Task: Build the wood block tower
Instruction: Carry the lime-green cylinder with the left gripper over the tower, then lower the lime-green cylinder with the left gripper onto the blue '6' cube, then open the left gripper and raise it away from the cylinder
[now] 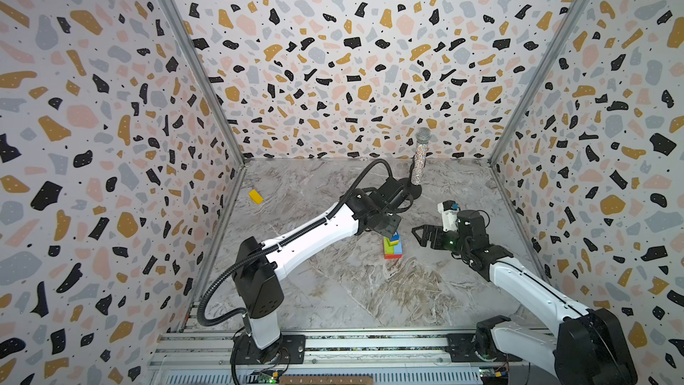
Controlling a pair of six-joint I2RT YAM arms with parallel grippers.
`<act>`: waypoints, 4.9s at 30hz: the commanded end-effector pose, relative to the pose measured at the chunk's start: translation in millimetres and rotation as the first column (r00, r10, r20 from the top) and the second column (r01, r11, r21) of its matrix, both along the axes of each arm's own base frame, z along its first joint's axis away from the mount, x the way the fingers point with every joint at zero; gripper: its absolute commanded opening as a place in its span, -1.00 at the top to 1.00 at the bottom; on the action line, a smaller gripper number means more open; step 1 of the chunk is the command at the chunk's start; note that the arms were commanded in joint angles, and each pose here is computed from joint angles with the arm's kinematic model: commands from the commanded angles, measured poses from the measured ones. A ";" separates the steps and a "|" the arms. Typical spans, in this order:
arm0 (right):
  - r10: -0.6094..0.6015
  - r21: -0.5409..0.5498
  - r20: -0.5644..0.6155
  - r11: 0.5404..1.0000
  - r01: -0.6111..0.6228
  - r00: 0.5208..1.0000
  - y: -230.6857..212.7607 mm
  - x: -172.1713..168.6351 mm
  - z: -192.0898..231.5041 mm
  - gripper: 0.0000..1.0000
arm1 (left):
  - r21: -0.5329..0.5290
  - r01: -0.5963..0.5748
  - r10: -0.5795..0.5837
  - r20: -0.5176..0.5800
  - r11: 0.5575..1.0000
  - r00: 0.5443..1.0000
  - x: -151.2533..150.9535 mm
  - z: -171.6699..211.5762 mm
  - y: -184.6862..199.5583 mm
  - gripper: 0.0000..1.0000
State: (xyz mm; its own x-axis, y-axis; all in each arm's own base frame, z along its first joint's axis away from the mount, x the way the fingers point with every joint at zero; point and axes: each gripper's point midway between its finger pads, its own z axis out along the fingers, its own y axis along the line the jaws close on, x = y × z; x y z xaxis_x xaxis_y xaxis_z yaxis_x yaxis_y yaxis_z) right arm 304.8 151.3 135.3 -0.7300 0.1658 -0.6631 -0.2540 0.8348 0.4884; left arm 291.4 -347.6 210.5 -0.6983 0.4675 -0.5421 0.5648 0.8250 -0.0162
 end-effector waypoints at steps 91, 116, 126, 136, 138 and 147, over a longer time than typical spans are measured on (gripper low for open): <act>0.039 -0.001 -0.022 0.999 -0.039 0.999 4.2 -3.8 -7.3 -0.98 | 0.003 0.010 -0.009 -0.030 1.000 1.000 13.7 -46.4 -30.1 0.57; 0.040 0.000 -0.025 0.999 -0.040 0.999 4.3 -4.1 -8.4 -0.98 | 0.007 0.007 -0.007 -0.038 1.000 0.999 16.5 -50.7 -30.3 0.42; 0.043 0.002 -0.023 0.999 -0.043 0.999 4.9 -4.1 -7.6 -0.98 | 0.014 0.007 -0.006 -0.040 1.000 0.999 16.7 -51.7 -28.8 0.27; 0.045 0.003 -0.024 0.999 -0.045 0.999 5.2 -4.5 -7.9 -0.98 | 0.011 -0.003 0.003 -0.022 1.000 1.000 20.1 -43.8 -28.8 0.04; 0.045 0.005 -0.021 0.999 -0.045 0.999 5.5 -4.1 -6.9 -0.98 | 0.009 -0.004 0.004 -0.015 1.000 1.000 21.3 -39.1 -29.2 -0.02; 0.058 0.014 -0.010 0.998 -0.058 0.998 7.4 -5.1 -3.7 -0.98 | -0.029 -0.021 0.023 0.059 0.999 0.998 30.2 -4.6 -27.2 -0.39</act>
